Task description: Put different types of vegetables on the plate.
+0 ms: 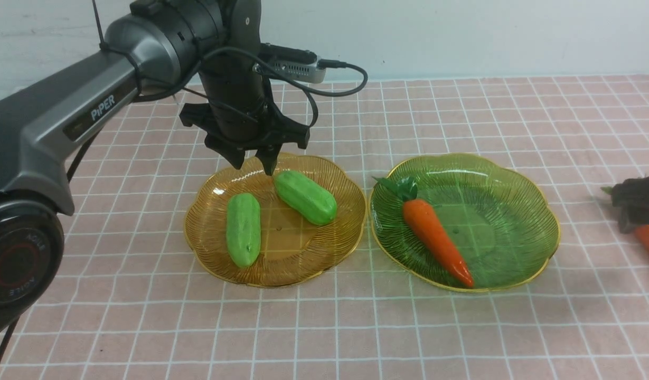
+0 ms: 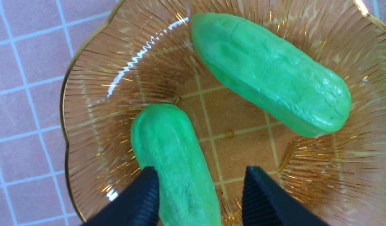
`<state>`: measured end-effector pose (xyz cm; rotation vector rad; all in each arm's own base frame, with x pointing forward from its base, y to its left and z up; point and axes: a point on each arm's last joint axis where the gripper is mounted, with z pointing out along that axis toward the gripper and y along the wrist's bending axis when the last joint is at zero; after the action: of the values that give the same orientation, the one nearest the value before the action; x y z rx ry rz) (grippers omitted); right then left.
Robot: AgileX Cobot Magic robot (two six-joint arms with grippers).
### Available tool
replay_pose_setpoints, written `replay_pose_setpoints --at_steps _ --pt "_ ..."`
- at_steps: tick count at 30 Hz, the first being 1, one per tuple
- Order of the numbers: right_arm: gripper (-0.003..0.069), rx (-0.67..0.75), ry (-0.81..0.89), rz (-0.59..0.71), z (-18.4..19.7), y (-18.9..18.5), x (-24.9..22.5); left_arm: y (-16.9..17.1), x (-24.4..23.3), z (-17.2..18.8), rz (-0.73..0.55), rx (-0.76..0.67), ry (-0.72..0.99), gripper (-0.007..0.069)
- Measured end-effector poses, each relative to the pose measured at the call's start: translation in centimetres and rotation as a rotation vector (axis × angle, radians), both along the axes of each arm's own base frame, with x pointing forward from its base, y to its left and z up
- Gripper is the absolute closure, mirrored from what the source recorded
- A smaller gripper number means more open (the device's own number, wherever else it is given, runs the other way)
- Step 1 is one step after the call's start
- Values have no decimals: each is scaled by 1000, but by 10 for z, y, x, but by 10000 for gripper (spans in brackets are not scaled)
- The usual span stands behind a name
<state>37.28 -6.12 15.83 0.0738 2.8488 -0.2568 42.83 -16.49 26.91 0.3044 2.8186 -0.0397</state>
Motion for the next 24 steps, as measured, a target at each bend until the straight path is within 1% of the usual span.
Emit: replay_pose_setpoints --at_steps 3,5,6,8,9,10,12,15,16,18,20,22,24 --pt "158 -13 19 -38 -12 -5 2 0 0 0 0 0 0 291" --pt "183 -9 19 -45 -15 -5 3 0 0 0 0 3 -1 291" --pt "213 -9 18 -46 -14 -5 4 1 0 0 0 5 -2 291" --pt "321 -13 25 -46 -14 -5 3 2 1 0 -1 21 -8 291" --pt "409 -18 39 -49 -12 -6 4 3 1 0 -1 31 -12 291" --pt "435 -22 47 -54 -9 -7 4 4 1 0 -2 42 -16 291" --pt "421 -11 36 -89 14 -7 10 6 2 1 -5 67 -27 291" --pt "421 90 -22 -98 54 6 19 11 3 6 -20 120 -56 291" --pt "421 136 -40 -69 67 16 21 13 2 9 -20 137 -69 291" --pt "421 271 -69 5 81 47 26 18 1 20 -8 176 -109 291" --pt "421 384 -73 129 82 88 28 21 0 25 11 193 -131 291" --pt "421 423 -60 235 75 122 29 22 1 26 25 196 -136 291" --pt "421 418 -38 312 64 147 29 22 1 26 31 196 -137 291"
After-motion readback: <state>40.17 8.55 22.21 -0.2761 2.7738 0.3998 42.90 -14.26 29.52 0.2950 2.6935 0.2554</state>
